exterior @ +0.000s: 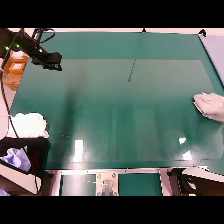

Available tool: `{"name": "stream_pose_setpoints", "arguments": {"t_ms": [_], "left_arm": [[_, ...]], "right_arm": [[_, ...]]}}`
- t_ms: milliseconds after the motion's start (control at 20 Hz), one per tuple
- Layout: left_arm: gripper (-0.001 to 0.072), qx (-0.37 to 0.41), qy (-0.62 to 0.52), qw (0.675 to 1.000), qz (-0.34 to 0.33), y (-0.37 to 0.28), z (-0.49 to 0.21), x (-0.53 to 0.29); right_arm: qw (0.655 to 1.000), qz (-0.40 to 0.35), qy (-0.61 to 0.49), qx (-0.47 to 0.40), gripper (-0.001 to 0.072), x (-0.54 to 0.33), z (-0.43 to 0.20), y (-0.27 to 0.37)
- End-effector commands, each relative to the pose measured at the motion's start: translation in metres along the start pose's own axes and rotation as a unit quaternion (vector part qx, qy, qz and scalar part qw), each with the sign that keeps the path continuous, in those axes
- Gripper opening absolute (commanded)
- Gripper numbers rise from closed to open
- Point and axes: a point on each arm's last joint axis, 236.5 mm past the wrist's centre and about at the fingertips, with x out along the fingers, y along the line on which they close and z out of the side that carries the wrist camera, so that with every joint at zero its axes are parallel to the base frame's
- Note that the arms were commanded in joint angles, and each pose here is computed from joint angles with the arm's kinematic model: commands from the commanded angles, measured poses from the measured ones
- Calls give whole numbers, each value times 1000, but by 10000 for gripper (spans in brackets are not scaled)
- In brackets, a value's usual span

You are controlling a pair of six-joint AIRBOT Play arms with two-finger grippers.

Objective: Fold the shirts.

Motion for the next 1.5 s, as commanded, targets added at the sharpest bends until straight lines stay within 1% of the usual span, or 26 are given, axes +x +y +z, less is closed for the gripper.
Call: {"name": "stream_pose_setpoints", "arguments": {"t_ms": [0, 100, 200, 350, 400, 450, 500, 550, 700, 750, 800, 850, 900, 950, 1050, 1100, 1200, 1300, 1450], "left_arm": [[24, -1, -5, 1000, -1, -1, 3, 0], [24, -1, -5, 1000, -2, -1, 2, 0], [24, 0, -4, 1000, -3, -2, 2, 0], [24, 0, 3, 1000, -5, -3, -2, 0], [24, 0, 3, 1000, -5, -3, -1, 0], [24, 0, 3, 1000, -5, -3, -1, 0], [24, 0, 3, 1000, -5, -3, -1, 0], [24, 0, 3, 1000, -5, -3, -1, 0], [24, 0, 2, 1000, -4, -2, -1, 0], [24, 0, -1, 1000, -4, -2, 0, 0], [24, 0, -2, 1000, -4, -2, 1, 0], [23, -2, -2, 1000, -4, -2, 1, -1], [23, -11, -1, 1000, -4, -3, 0, -2], [23, -17, 0, 1000, -5, -5, -2, -6], [23, -21, 11, 1000, -8, -11, -11, -12], [23, -22, 18, 1000, -10, -16, -19, -17], [23, -29, 22, 999, -14, -29, -35, -20], [22, -28, 27, 999, -18, -47, -64, -19], [23, -44, 43, 998, -25, -72, -128, -8]], "right_arm": [[994, -71, -3, 79, 7, 11, -25, -92], [991, -78, 22, 104, 8, 31, -52, -112], [989, -97, 43, 102, 8, 43, -71, -129], [984, -148, 61, 80, 11, 38, -82, -153], [983, -156, 65, 76, 89, 37, -84, -157], [982, -157, 66, 76, 353, 37, -84, -157], [982, -157, 72, 77, 595, 36, -87, -156], [981, -157, 83, 79, 599, 33, -91, -155], [978, -157, 102, 92, 593, 7, -87, -144], [979, -147, 101, 95, 505, -2, -82, -133], [985, -120, 94, 85, 278, -7, -73, -112], [992, -79, 78, 62, 98, -10, -62, -81], [997, -36, 52, 37, 65, -13, -50, -43], [1000, 8, 28, -2, 11, -14, -41, -1], [994, 75, -1, -82, 11, -14, -45, 75], [987, 96, -2, -126, 10, -12, -58, 107], [968, 121, 22, -221, 10, -4, -104, 157], [944, 131, 63, -295, 9, 7, -165, 183], [907, 121, 138, -379, 10, 29, -263, 174]]}}
